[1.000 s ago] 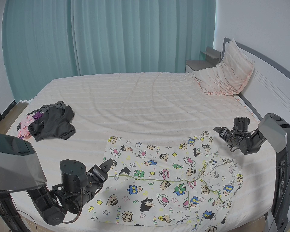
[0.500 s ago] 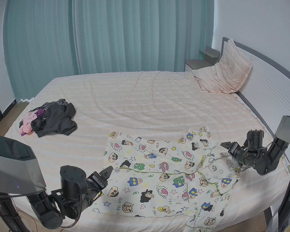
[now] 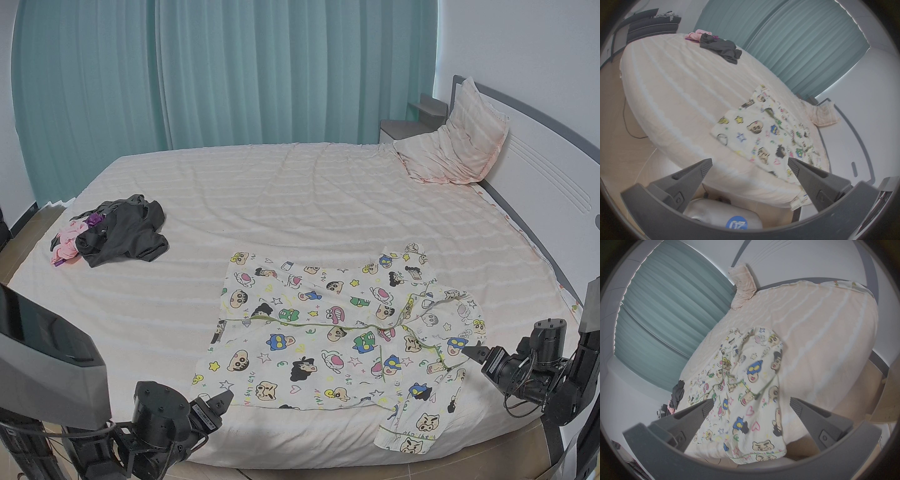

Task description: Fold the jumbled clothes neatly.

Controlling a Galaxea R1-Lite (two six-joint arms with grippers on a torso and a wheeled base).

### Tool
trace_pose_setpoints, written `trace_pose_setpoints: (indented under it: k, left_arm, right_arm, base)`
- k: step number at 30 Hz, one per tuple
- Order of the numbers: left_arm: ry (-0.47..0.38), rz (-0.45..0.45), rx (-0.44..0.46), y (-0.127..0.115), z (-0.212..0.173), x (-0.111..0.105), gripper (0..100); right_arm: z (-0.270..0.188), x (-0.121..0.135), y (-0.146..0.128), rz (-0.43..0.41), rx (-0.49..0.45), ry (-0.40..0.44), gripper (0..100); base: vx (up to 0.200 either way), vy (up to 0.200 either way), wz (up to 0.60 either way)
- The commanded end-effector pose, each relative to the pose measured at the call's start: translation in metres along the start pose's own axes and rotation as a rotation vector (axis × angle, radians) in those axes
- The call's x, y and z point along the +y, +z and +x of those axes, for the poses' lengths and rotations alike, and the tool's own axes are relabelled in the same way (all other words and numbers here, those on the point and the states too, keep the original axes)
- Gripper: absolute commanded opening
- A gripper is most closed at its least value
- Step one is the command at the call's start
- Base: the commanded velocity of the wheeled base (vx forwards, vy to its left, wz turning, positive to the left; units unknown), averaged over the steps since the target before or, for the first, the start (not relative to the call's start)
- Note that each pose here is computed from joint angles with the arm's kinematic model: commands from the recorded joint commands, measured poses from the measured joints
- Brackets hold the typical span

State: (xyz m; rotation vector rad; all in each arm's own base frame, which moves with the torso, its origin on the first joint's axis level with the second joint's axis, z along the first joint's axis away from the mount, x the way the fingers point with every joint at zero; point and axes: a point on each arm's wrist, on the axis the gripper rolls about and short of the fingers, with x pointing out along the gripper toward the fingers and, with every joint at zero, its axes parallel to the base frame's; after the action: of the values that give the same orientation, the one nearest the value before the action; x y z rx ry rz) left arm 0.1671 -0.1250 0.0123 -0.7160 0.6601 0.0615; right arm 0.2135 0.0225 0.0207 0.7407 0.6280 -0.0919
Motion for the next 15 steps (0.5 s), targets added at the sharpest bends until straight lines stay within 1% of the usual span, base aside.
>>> trace_pose_setpoints:
  k: [1,5,7,8,12,13,15]
  left_arm:
    - [0.126,0.047,0.056,-0.016,0.013,0.020,100]
    - [0.152,0.015,0.033,-0.010,0.022,0.026,100]
    - [0.164,-0.027,-0.007,-0.002,0.033,0.030,100]
    - [0.165,-0.033,-0.014,-0.001,0.036,0.031,100]
    - [0.163,-0.039,-0.024,-0.003,0.044,0.033,100]
    - [0.150,-0.035,-0.030,-0.006,0.052,0.034,100]
    - [0.145,-0.026,-0.032,-0.008,0.055,0.035,100]
  right_arm:
    - [0.001,-0.008,-0.015,0.006,0.075,-0.051,100]
    - [0.002,-0.009,-0.016,0.006,0.085,-0.059,100]
    - [0.003,-0.010,-0.018,0.006,0.096,-0.068,100]
    - [0.003,-0.010,-0.018,0.006,0.096,-0.068,100]
    - [0.003,-0.009,-0.018,0.002,0.096,-0.064,100]
    - [0.002,-0.007,-0.020,-0.007,0.101,-0.054,100]
    - [0.002,-0.006,-0.020,-0.008,0.102,-0.053,100]
  base:
    - [0.000,0.000,0.00]
    - [0.000,0.000,0.00]
    - [0.000,0.000,0.00]
    - [0.000,0.000,0.00]
    - [0.000,0.000,0.00]
    - [0.000,0.000,0.00]
    - [0.000,0.000,0.00]
